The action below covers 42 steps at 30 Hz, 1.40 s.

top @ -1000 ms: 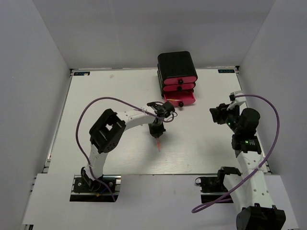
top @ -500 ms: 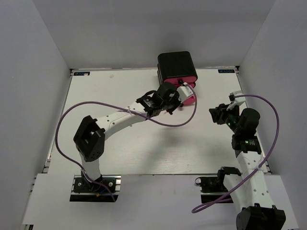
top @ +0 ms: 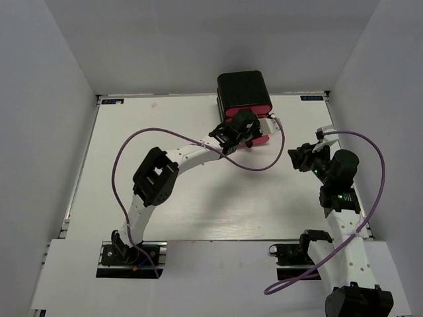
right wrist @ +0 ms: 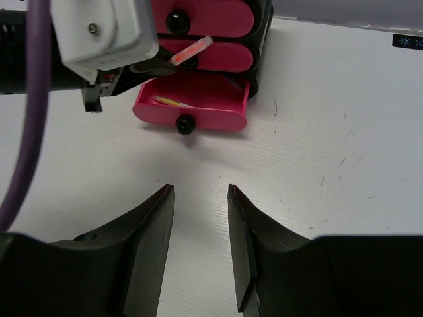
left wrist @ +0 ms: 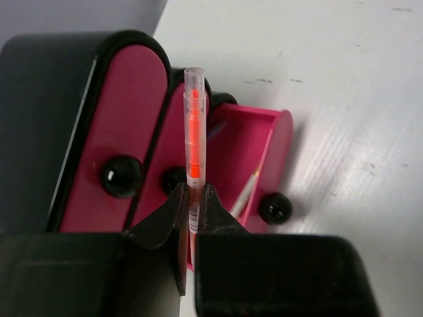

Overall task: Sort the stationery into containers
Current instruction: Place the pen in the storage box.

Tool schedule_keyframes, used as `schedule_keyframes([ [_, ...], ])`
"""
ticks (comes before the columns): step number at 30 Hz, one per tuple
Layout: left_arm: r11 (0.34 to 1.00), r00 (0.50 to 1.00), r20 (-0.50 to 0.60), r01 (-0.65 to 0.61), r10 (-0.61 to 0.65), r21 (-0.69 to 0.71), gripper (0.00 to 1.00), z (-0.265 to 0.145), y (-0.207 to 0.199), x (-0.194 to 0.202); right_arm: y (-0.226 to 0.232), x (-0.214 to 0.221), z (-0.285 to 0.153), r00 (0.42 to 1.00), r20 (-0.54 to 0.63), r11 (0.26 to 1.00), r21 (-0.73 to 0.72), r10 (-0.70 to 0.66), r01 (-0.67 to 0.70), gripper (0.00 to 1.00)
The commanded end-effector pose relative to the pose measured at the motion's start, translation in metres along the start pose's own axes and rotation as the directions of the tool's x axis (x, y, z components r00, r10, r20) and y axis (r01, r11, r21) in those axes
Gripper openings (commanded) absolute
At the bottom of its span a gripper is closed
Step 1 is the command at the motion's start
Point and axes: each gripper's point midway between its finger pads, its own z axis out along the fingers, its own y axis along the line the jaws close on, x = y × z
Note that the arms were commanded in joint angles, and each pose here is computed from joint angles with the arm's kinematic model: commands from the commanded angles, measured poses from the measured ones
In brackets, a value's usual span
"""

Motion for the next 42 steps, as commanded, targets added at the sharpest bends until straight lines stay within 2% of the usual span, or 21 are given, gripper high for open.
schedule_keyframes([
  [1, 0.992, 0.995, 0.094, -0.025, 0.037, -0.126, 0.0, -0.002, 0.043, -0.038, 0.003, -0.014, -0.001, 0.998, 0.057, 1.0, -0.014, -0.017, 0.017, 0.44],
  [7, 0.991, 0.998, 0.056, -0.025, 0.033, -0.132, 0.0, 0.019, 0.038, -0.017, 0.001, -0.014, -0.001, 0.998, 0.057, 1.0, -0.008, -0.016, 0.017, 0.44],
  [14, 0.991, 1.0, 0.002, -0.028, 0.029, -0.128, 0.0, 0.017, 0.028, 0.012, 0.002, -0.015, -0.001, 0.998, 0.061, 1.0, -0.007, -0.017, 0.017, 0.44],
  [22, 0.987, 0.999, -0.049, -0.021, 0.013, -0.158, 0.1, 0.015, 0.029, 0.034, 0.0, -0.014, -0.001, 0.998, 0.057, 1.0, -0.002, -0.013, 0.013, 0.44],
  [26, 0.982, 0.999, -0.045, -0.018, 0.009, -0.187, 0.24, 0.014, 0.037, 0.029, -0.001, -0.014, 0.0, 0.998, 0.055, 1.0, 0.002, -0.012, 0.012, 0.44],
  [28, 0.982, 0.999, -0.045, -0.018, 0.009, -0.187, 0.37, 0.014, 0.037, 0.029, -0.002, -0.013, 0.0, 0.998, 0.054, 1.0, 0.006, -0.014, 0.014, 0.44],
  [30, 0.981, 0.999, -0.052, -0.018, 0.008, -0.196, 0.44, 0.014, 0.039, 0.03, -0.002, -0.013, 0.0, 0.999, 0.052, 1.0, 0.006, -0.013, 0.013, 0.44],
  [36, 0.976, 1.0, -0.02, 0.0, -0.004, -0.218, 0.49, 0.001, 0.051, 0.014, -0.005, -0.012, 0.0, 0.999, 0.05, 1.0, 0.015, -0.014, 0.013, 0.44],
  [38, 0.975, 1.0, 0.019, 0.003, 0.002, -0.224, 0.49, -0.006, 0.051, -0.006, -0.005, -0.01, 0.0, 0.999, 0.048, 1.0, 0.011, -0.017, 0.016, 0.44],
  [42, 0.966, 0.99, 0.116, 0.108, -0.083, -0.234, 0.49, -0.039, 0.063, -0.041, 0.0, -0.005, 0.001, 0.999, 0.041, 0.999, -0.022, -0.029, 0.03, 0.43],
])
